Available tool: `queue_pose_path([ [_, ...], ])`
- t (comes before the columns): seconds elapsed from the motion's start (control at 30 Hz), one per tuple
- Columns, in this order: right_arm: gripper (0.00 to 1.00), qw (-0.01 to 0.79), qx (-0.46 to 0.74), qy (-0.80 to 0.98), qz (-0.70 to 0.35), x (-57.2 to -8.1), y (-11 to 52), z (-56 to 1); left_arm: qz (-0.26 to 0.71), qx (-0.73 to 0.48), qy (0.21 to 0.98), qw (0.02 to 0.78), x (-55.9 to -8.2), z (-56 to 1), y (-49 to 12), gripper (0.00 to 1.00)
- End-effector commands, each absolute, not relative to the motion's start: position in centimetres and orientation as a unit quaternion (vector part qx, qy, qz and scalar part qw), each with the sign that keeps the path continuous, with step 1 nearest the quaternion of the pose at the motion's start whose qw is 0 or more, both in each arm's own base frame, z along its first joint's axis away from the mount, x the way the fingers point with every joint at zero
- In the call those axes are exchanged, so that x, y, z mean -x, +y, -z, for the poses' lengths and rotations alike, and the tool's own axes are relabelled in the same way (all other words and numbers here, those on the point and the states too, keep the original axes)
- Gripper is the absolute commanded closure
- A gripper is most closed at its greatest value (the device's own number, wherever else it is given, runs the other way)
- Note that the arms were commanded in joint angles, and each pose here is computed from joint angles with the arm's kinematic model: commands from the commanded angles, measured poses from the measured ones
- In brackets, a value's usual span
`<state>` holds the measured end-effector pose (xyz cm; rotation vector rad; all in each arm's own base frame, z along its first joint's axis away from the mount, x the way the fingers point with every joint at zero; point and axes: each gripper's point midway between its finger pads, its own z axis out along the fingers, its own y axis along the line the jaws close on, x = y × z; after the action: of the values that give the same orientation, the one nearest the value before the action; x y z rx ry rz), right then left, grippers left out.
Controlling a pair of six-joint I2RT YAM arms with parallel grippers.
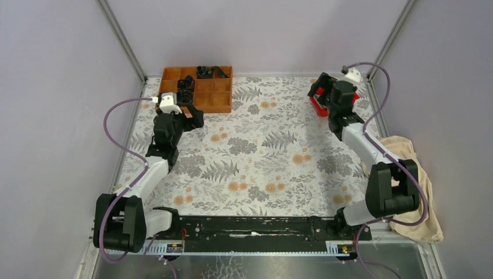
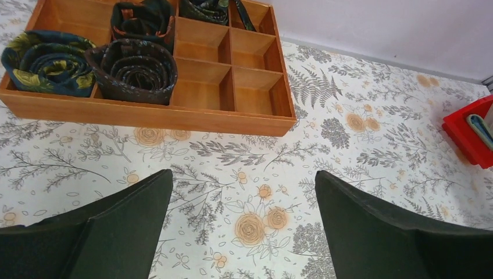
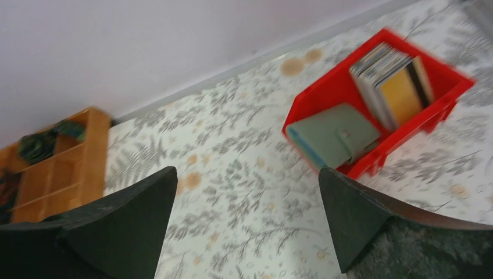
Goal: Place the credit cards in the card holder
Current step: Pick up the card holder from the storage box.
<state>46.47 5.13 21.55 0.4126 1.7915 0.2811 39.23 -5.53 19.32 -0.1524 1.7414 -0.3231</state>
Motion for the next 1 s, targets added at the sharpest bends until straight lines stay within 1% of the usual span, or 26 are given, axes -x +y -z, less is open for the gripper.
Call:
queue_pose_path([
  [0.0, 0.00, 0.602, -0.195, 0.771, 0.071, -46.9, 1.5, -23.1, 0.169, 0.078, 0.754, 0.629, -40.2, -21.6, -6.8, 0.00],
  [0.13, 0.00, 0.605, -0.180, 0.774, 0.053, -47.7, 2.3, -23.1, 0.222, 0.087, 0.754, 0.612, -41.4, -22.7, -8.7, 0.00],
  [0.27, 0.01, 0.574, -0.146, 0.805, 0.041, -48.7, 3.6, -22.4, 0.265, 0.080, 0.773, 0.571, -43.0, -22.5, -10.9, 0.00],
  [0.33, 0.02, 0.560, -0.121, 0.819, 0.037, -49.6, 4.4, -22.1, 0.267, 0.079, 0.779, 0.561, -43.8, -22.4, -11.6, 0.00],
  [0.53, 0.05, 0.507, -0.079, 0.855, 0.076, -50.6, 4.2, -18.8, 0.276, 0.112, 0.778, 0.553, -44.7, -22.0, -12.9, 0.00],
  [0.73, 0.05, 0.458, -0.032, 0.880, 0.126, -51.4, 3.5, -15.9, 0.290, 0.108, 0.789, 0.530, -44.7, -20.9, -16.0, 0.00],
  [0.97, 0.05, 0.428, 0.003, 0.891, 0.151, -52.1, 3.2, -14.2, 0.307, 0.117, 0.793, 0.513, -44.6, -20.2, -18.4, 0.00],
])
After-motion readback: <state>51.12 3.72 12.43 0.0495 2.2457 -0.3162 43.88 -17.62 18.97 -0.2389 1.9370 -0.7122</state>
